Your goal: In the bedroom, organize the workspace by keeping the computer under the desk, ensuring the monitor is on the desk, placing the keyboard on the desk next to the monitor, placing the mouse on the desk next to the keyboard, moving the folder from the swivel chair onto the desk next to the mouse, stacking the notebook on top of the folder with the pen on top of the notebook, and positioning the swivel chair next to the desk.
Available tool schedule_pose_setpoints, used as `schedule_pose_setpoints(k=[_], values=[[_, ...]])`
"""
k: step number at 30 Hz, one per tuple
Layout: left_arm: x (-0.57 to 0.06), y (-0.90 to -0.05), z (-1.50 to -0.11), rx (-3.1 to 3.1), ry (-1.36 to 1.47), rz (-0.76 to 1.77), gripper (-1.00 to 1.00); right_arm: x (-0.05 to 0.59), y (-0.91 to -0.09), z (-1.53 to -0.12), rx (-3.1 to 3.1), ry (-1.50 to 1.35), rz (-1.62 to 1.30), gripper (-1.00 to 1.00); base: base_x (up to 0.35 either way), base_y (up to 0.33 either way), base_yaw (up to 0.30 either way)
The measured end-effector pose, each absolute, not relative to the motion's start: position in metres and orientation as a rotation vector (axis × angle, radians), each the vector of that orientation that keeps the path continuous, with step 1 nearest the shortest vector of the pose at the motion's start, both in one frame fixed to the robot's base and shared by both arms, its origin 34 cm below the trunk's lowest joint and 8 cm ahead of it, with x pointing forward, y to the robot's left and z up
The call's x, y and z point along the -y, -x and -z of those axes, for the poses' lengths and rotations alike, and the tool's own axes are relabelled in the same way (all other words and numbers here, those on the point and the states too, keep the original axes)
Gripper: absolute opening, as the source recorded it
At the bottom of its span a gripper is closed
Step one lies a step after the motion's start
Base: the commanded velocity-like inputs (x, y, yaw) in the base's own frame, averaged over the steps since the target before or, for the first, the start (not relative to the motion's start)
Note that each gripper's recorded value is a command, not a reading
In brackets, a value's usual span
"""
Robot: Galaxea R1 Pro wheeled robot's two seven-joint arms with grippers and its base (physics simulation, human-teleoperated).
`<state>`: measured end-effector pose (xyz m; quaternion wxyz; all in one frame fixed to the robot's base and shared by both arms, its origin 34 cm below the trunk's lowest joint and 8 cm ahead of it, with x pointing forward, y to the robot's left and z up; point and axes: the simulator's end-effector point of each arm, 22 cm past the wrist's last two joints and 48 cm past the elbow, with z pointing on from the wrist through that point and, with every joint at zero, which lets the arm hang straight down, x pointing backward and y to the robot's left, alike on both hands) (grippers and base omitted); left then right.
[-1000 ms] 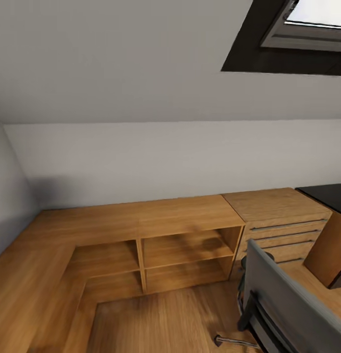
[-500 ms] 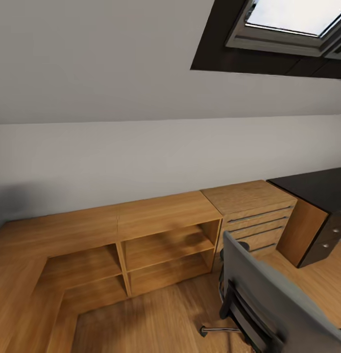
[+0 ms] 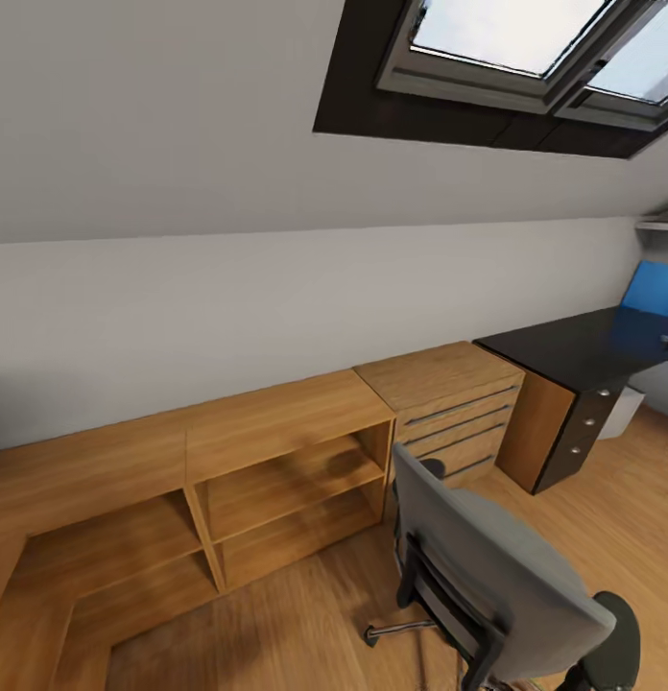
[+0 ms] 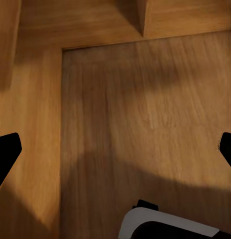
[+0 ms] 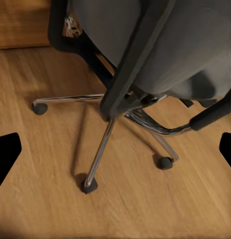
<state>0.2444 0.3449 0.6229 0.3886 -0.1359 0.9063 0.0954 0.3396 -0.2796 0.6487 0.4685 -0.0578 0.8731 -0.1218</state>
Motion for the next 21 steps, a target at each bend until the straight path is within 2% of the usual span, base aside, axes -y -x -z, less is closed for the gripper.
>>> schedule_pose_setpoints(k=[6,13,21], values=[[-0.3448,-0.2435,-0.6227,-2.307,0.345,-0.243,1.0,0.2794,-0.3386,-0.6481,-2.144,0.142,0.298,1.0,0.033,0.005,-0.286],[-0.3451,-0.2421,-0.6224,-2.311,0.346,-0.246,1.0,0.2794,-0.3374,-0.6475,-2.147,0.143,0.298,1.0,0.215,0.042,-0.286],[-0.3452,-0.2407,-0.6218,-2.316,0.346,-0.247,1.0,0.2795,-0.3363,-0.6466,-2.152,0.144,0.298,1.0,0.122,0.004,-0.286]])
